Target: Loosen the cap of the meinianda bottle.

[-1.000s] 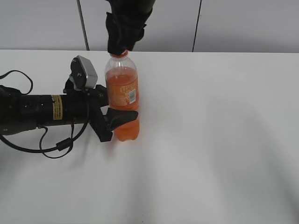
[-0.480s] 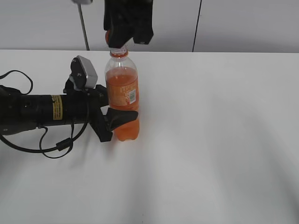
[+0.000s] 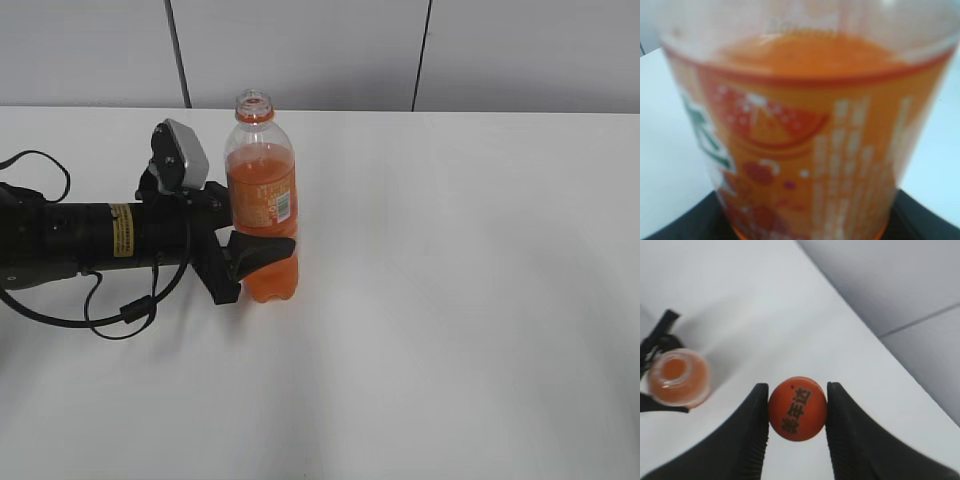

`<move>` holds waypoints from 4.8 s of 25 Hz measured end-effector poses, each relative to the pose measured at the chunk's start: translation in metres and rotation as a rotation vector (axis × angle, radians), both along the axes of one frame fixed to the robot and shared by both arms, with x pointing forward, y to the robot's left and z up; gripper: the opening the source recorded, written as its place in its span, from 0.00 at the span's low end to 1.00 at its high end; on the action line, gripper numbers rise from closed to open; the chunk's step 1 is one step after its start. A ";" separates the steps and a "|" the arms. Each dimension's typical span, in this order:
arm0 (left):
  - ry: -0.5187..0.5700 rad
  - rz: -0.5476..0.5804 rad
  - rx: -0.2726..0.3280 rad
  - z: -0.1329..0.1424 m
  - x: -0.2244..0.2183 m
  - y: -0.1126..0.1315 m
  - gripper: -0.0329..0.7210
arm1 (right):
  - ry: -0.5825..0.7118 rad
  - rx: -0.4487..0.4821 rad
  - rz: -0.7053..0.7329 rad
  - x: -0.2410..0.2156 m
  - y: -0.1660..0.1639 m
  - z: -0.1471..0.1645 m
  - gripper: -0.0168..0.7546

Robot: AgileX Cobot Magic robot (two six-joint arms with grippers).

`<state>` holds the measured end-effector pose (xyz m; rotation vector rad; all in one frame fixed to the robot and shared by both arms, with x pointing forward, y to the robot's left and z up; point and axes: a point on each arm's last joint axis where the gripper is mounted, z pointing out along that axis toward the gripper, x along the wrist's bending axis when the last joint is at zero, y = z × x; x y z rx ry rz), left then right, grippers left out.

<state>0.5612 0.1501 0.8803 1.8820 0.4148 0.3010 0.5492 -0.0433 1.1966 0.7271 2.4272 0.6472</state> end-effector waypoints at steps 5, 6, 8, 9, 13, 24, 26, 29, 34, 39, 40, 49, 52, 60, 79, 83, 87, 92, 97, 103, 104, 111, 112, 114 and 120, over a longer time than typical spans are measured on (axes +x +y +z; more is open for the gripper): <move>-0.001 0.000 0.000 0.000 0.000 0.000 0.58 | -0.057 0.099 -0.221 0.004 -0.042 0.029 0.36; -0.001 0.000 0.001 0.000 0.000 0.000 0.58 | -0.042 0.145 -0.251 0.005 -0.054 0.035 0.36; -0.001 0.000 0.001 0.000 0.000 0.000 0.58 | -0.014 0.227 -0.324 0.013 -0.084 0.043 0.36; -0.001 0.000 0.001 0.000 0.000 0.000 0.58 | -0.001 0.257 -0.356 0.017 -0.098 0.045 0.36; -0.001 0.000 0.001 0.000 0.000 0.000 0.58 | 0.014 0.288 -0.525 0.036 -0.157 0.042 0.36; -0.001 -0.002 -0.001 0.000 0.000 0.000 0.58 | 0.309 0.236 -0.751 0.058 -0.254 -0.054 0.36; -0.001 -0.002 -0.001 0.000 0.000 0.000 0.58 | 0.349 0.232 -0.758 0.059 -0.255 -0.080 0.36; -0.002 -0.002 -0.002 0.000 0.000 0.000 0.58 | 0.386 0.266 -0.766 0.058 -0.252 -0.119 0.36; -0.002 -0.002 -0.002 0.000 0.000 0.000 0.58 | 0.392 0.334 -0.798 0.049 -0.249 -0.181 0.36; -0.002 -0.002 -0.002 0.000 0.000 0.000 0.58 | 0.345 0.314 -0.817 0.032 -0.253 -0.230 0.36; -0.002 -0.002 -0.002 0.000 0.000 0.000 0.58 | 0.338 0.311 -0.823 0.029 -0.253 -0.239 0.36; -0.002 -0.002 -0.002 0.000 0.000 0.000 0.58 | 0.359 0.269 -0.843 0.030 -0.256 -0.290 0.36; -0.002 -0.002 -0.002 0.000 0.000 0.000 0.58 | 0.343 0.269 -0.850 0.034 -0.257 -0.299 0.36; -0.002 -0.002 -0.002 0.000 0.000 0.000 0.58 | 0.341 0.255 -0.835 0.035 -0.257 -0.305 0.47; 0.014 -0.023 0.050 -0.005 -0.001 0.004 0.90 | 0.416 0.263 -0.843 0.028 -0.255 -0.301 0.78; 0.004 -0.018 0.066 -0.003 0.002 0.015 0.89 | 0.376 0.283 -0.834 0.027 -0.254 -0.283 0.78; -0.035 -0.041 0.089 0.008 0.002 0.026 0.85 | 0.335 0.300 -0.825 0.025 -0.254 -0.266 0.78; -0.029 -0.095 0.126 0.012 -0.001 0.036 0.83 | 0.300 0.315 -0.817 0.023 -0.254 -0.252 0.78; 0.030 -0.137 0.175 0.006 -0.005 0.050 0.83 | 0.266 0.328 -0.808 0.021 -0.254 -0.240 0.78; 0.094 -0.161 0.223 0.001 -0.009 0.067 0.83 | 0.240 0.338 -0.801 0.018 -0.254 -0.228 0.78; 0.110 -0.158 0.225 0.000 -0.009 0.070 0.83 | 0.237 0.340 -0.799 0.017 -0.253 -0.227 0.78; 0.197 -0.106 0.230 0.001 -0.009 0.090 0.83 | 0.210 0.352 -0.790 0.013 -0.253 -0.213 0.78; 0.207 -0.098 0.229 0.002 -0.009 0.093 0.83 | 0.202 0.355 -0.788 0.012 -0.253 -0.210 0.78; 0.200 -0.084 0.233 0.008 -0.009 0.096 0.83 | 0.179 0.360 -0.780 0.010 -0.253 -0.203 0.78; 0.067 0.001 0.302 0.048 -0.007 0.104 0.80 | 0.102 0.366 -0.750 0.002 -0.253 -0.179 0.78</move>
